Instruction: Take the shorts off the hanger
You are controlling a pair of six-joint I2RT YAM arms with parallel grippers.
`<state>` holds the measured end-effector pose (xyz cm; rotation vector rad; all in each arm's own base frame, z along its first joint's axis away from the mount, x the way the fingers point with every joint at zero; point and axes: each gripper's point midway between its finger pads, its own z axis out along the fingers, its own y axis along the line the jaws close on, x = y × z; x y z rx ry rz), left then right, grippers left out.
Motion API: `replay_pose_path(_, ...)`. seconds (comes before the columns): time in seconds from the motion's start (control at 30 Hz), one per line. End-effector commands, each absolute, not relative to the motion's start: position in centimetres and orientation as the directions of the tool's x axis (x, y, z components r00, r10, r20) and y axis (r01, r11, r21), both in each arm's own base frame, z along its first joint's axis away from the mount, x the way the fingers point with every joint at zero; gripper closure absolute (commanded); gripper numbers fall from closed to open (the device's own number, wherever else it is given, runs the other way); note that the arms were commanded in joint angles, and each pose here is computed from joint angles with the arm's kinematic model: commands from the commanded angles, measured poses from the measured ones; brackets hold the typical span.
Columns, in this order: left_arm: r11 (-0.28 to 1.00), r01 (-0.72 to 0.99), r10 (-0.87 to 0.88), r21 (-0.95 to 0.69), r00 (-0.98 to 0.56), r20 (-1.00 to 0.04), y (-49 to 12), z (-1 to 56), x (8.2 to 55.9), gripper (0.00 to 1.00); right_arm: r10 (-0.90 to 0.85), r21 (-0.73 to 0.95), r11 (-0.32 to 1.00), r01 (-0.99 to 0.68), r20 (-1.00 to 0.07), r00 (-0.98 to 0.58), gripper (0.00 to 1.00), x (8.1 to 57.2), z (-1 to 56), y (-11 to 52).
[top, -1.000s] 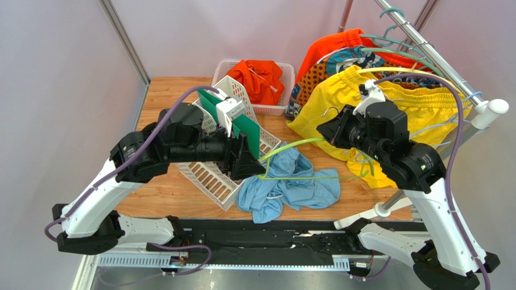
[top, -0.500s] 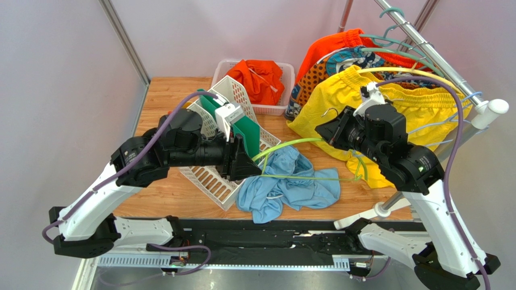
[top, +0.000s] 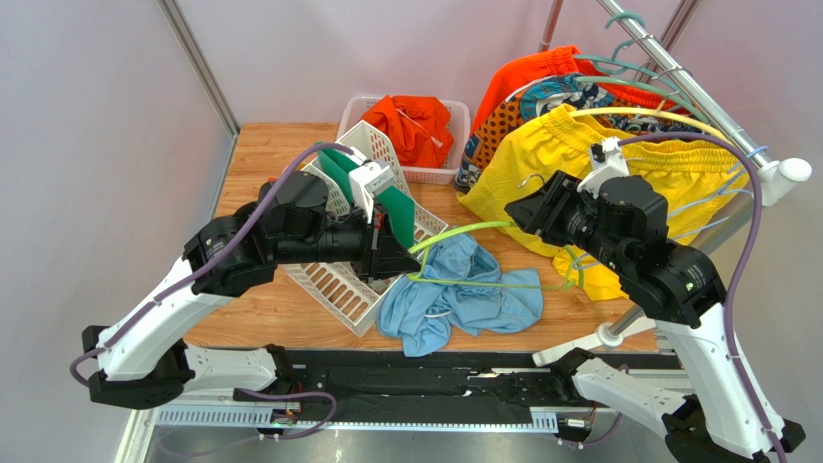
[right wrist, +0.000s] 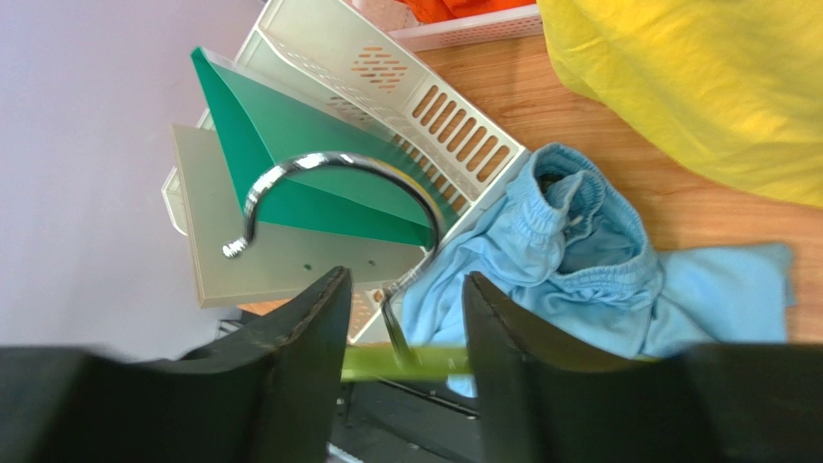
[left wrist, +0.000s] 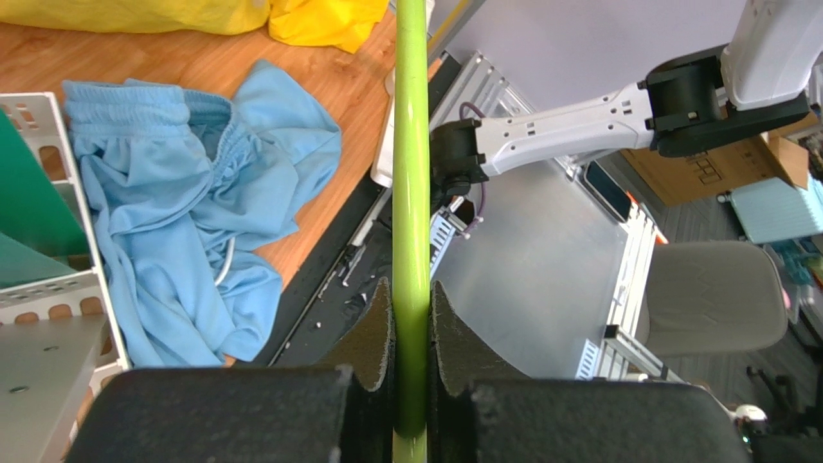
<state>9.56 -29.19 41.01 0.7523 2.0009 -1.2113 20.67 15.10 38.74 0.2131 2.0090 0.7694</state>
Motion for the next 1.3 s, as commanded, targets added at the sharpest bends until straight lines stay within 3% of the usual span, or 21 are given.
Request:
replay_pose_path(0.0,0.376,0.781,0.025,-0.499,-0.547,-0.837,-28.2,44.0,9.8,1.00,0.464,0.623,0.761,-0.184,-0.720,-0.516,0.36,19.4,40.6,14.5)
replay_pose_path(0.07,0.386,0.775,0.028,-0.500,-0.551,-0.834,-28.1,43.6,9.9,1.00,0.469,0.627,0.758,-0.181,-0.717,-0.516,0.23,19.0,40.6,14.2)
replay_pose_path(0.27,0.393,0.774,-0.006,-0.497,-0.538,-0.843,-27.7,44.0,10.3,1.00,0.489,0.645,0.740,-0.191,-0.710,-0.507,0.03,17.3,41.7,13.3)
replay_pose_path(0.57,0.393,0.792,-0.012,-0.468,-0.504,-0.863,-28.6,45.2,11.4,1.00,0.561,0.685,0.692,-0.228,-0.709,-0.427,0.02,15.0,45.8,11.3)
replay_pose_path(0.8,0.308,0.855,-0.003,-0.417,-0.437,-0.899,-30.9,47.8,11.8,1.00,0.568,0.681,0.666,-0.304,-0.728,-0.384,0.35,13.5,47.1,10.7)
replay_pose_path(0.9,0.286,0.871,0.015,-0.400,-0.421,-0.907,-32.7,48.3,12.5,1.00,0.589,0.689,0.655,-0.311,-0.723,-0.361,0.63,13.0,47.9,10.2)
replay_pose_path(1.0,0.255,0.883,0.016,-0.394,-0.412,-0.911,-34.7,48.7,13.3,1.00,0.599,0.697,0.638,-0.328,-0.716,-0.358,0.81,12.9,48.6,10.3)
replay_pose_path(1.03,0.248,0.885,0.012,-0.393,-0.408,-0.913,-35.2,48.9,13.5,1.00,0.605,0.701,0.632,-0.330,-0.713,-0.354,0.93,12.8,48.8,10.3)
replay_pose_path(1.07,0.242,0.885,0.023,-0.398,-0.416,-0.909,-36.3,48.4,14.0,1.00,0.609,0.703,0.629,-0.332,-0.711,-0.352,0.98,12.9,49.0,10.3)
replay_pose_path(1.27,0.187,0.911,0.007,-0.368,-0.376,-0.927,-40.3,50.0,15.8,1.00,0.653,0.721,0.642,-0.262,-0.693,-0.306,1.00,13.1,48.8,8.7)
